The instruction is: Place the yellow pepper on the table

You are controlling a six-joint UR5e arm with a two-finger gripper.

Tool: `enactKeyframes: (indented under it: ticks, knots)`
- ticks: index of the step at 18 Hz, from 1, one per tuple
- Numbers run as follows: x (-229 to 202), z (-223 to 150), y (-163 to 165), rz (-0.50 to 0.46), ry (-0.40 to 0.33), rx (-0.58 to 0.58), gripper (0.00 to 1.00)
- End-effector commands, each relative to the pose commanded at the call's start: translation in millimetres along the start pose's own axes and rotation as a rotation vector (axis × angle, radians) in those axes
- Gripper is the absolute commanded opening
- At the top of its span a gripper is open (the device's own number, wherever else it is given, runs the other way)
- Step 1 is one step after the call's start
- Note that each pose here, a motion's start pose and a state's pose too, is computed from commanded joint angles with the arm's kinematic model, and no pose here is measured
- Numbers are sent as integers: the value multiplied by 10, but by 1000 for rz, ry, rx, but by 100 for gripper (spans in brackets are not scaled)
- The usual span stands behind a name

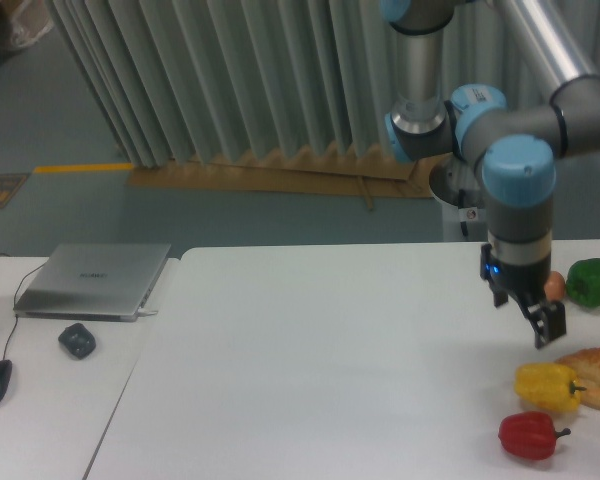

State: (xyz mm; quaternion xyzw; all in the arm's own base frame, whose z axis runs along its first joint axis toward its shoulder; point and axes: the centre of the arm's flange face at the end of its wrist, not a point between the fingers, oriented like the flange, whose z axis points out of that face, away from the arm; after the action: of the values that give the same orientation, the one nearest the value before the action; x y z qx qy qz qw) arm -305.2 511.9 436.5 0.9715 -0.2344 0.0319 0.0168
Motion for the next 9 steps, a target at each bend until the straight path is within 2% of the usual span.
enactKeyframes:
  ticks: [2,6,9]
  knots:
    - [177,-40,-169,25,7,1,100]
    - [315,-123,-271,6,26,63,100]
    - [392,-116,-334,21,38,57,100]
